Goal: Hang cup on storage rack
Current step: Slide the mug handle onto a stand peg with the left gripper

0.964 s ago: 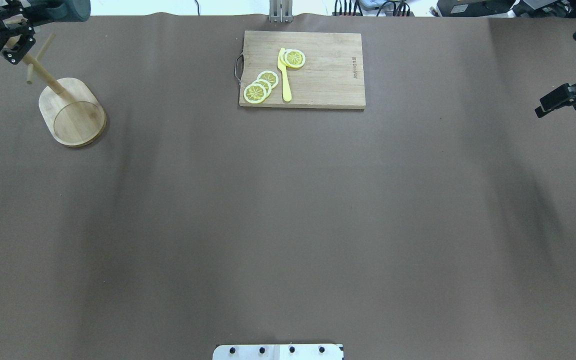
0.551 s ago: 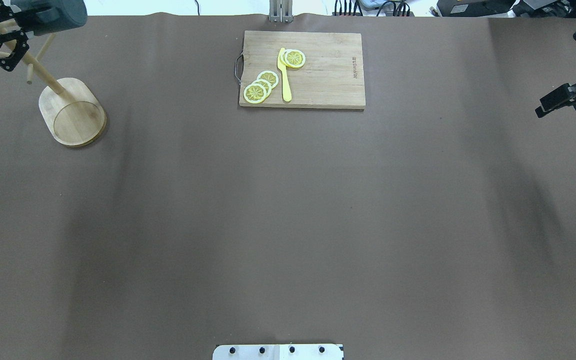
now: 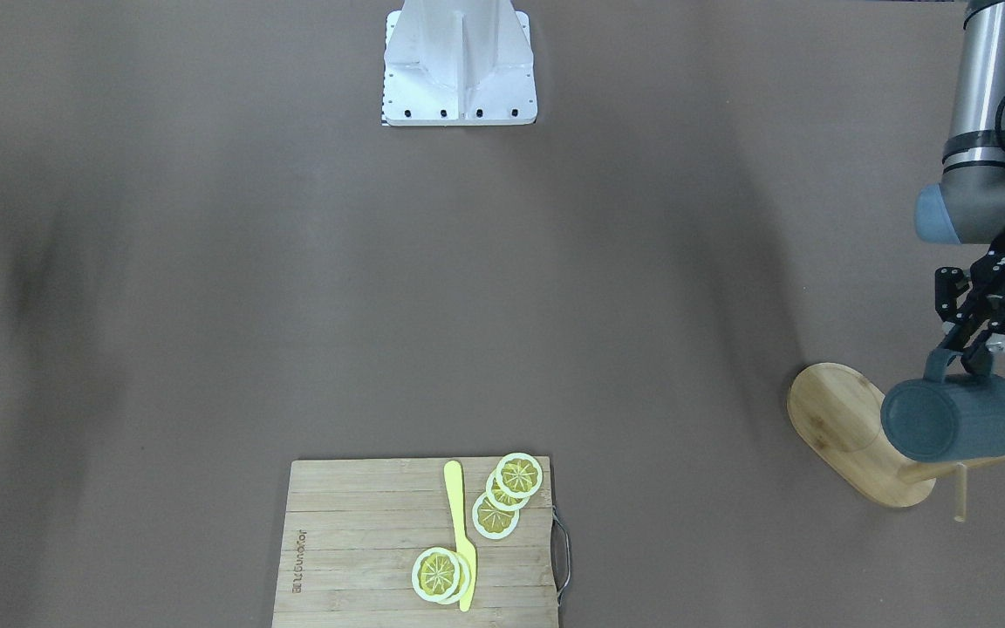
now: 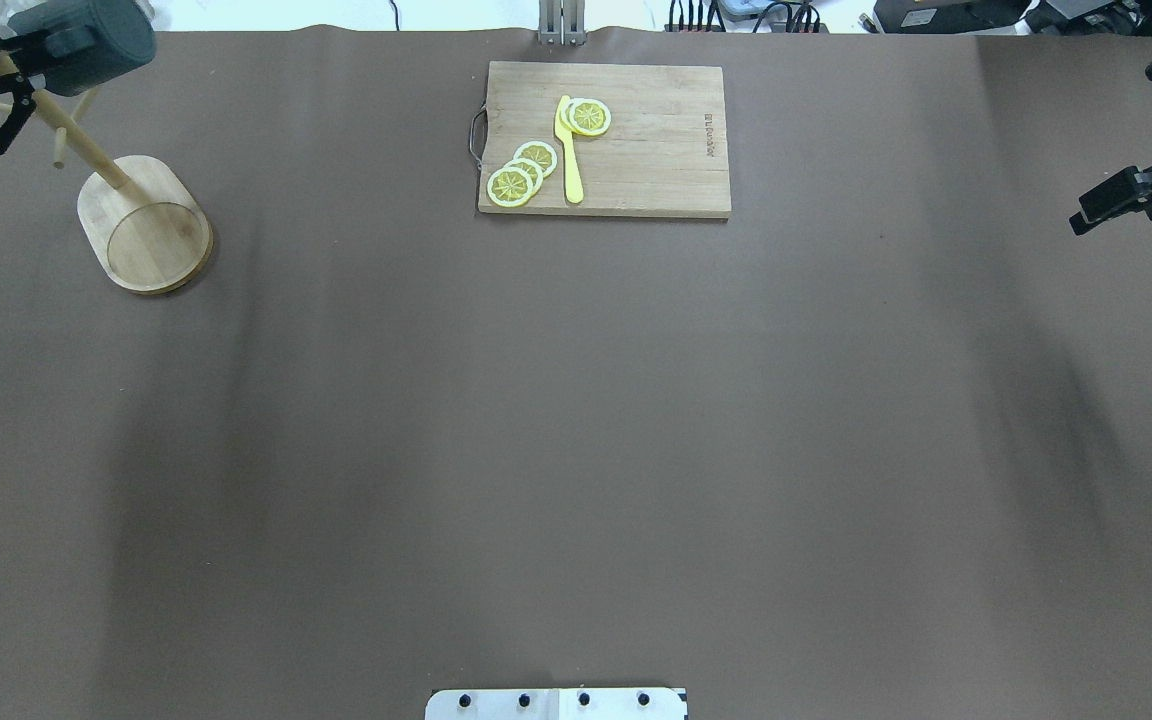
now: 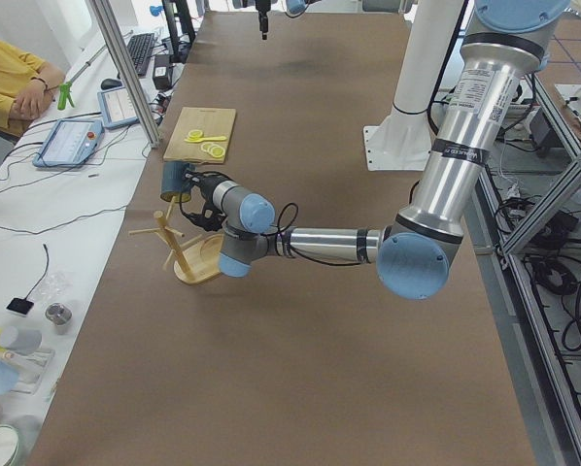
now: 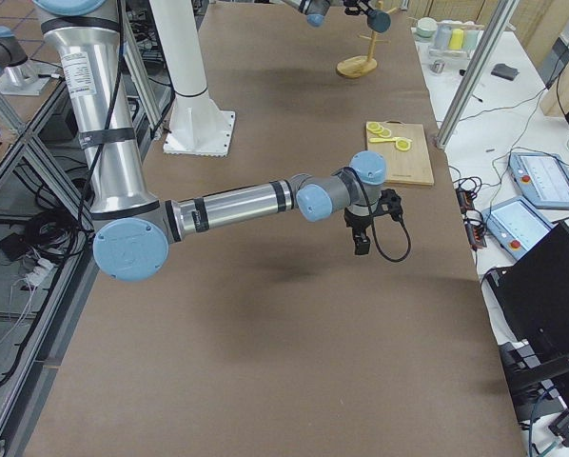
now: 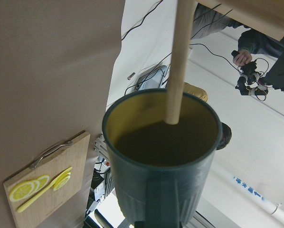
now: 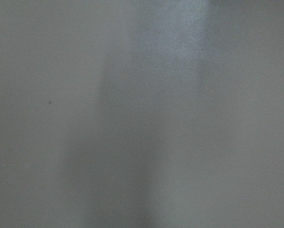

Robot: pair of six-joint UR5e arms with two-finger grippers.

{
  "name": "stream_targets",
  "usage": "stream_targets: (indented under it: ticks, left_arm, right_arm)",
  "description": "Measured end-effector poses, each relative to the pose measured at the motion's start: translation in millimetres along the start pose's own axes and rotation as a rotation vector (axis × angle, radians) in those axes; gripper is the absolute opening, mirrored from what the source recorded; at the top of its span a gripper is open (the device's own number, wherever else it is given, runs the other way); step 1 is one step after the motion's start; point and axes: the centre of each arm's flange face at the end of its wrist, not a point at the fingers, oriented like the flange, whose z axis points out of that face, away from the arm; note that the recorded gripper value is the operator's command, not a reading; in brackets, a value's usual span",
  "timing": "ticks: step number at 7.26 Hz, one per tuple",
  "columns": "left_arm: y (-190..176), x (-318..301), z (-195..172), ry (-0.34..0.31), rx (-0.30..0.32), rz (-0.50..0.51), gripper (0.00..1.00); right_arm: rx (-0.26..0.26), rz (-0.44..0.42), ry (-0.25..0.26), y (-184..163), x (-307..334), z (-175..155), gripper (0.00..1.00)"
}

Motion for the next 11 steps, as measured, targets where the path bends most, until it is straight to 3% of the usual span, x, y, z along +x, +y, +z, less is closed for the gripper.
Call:
stream_targets:
  ticks: [7, 11]
  left_arm:
    - [-30.7, 2.8, -29.1, 0.02, 0.036, -0.014, 0.02]
    - [-34.4, 1.2, -30.0, 0.016, 0.046, 0.057, 0.47]
  right_arm:
    - [0.001, -0.001, 0.0, -0.9, -0.7, -0.4, 1.0]
    - [0.006, -0.004, -0.002, -3.6, -3.5, -2.5, 1.0]
